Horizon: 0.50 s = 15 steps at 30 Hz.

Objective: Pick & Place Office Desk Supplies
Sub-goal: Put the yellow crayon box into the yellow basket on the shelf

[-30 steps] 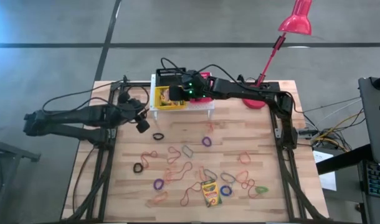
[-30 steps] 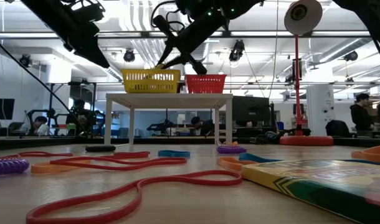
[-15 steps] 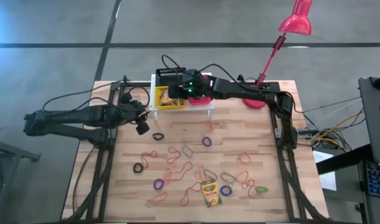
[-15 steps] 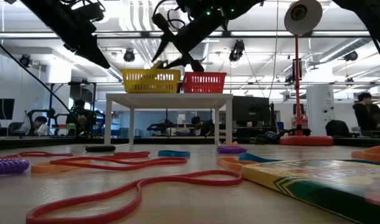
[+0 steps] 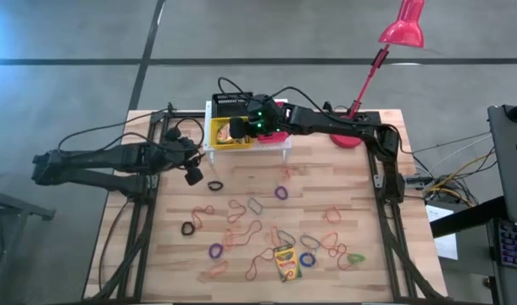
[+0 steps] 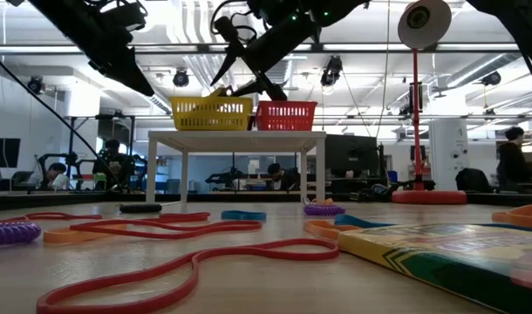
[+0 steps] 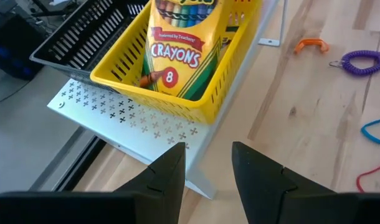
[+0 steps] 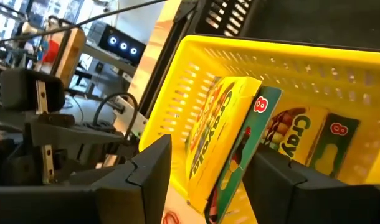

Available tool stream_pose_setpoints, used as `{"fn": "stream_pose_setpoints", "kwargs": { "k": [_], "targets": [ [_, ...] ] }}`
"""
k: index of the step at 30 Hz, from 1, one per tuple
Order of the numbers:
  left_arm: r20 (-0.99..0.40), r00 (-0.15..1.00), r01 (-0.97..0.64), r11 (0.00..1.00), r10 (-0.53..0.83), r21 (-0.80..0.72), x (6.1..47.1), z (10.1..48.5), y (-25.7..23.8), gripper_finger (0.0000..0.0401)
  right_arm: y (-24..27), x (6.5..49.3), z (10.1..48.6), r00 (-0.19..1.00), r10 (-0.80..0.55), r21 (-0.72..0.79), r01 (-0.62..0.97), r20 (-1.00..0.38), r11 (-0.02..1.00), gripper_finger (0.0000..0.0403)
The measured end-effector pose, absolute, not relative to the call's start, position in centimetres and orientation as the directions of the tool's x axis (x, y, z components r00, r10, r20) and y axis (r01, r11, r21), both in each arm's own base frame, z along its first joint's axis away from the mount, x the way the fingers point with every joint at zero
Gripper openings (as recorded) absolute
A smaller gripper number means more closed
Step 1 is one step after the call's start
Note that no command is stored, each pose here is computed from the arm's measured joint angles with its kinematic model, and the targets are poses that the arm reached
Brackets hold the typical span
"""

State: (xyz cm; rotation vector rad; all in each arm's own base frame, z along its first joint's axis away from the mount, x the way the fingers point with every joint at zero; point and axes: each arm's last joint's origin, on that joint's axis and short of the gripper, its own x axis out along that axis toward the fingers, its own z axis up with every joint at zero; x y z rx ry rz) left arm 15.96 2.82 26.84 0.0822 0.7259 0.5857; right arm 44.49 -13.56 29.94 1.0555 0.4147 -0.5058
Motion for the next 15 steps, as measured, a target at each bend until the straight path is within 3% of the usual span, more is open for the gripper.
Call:
{"fn": "stream_pose_setpoints", "kwargs": {
  "k": [15],
  "targets": [
    [-0.602, 0.597, -0.497, 0.834, 0.53, 0.241, 15.96, 26.84, 2.81, 0.0133, -14.02, 43.91, 30.12, 0.777, -0.195, 0.633, 0.608, -0.599, 0.48, 0.017]
  ]
}}
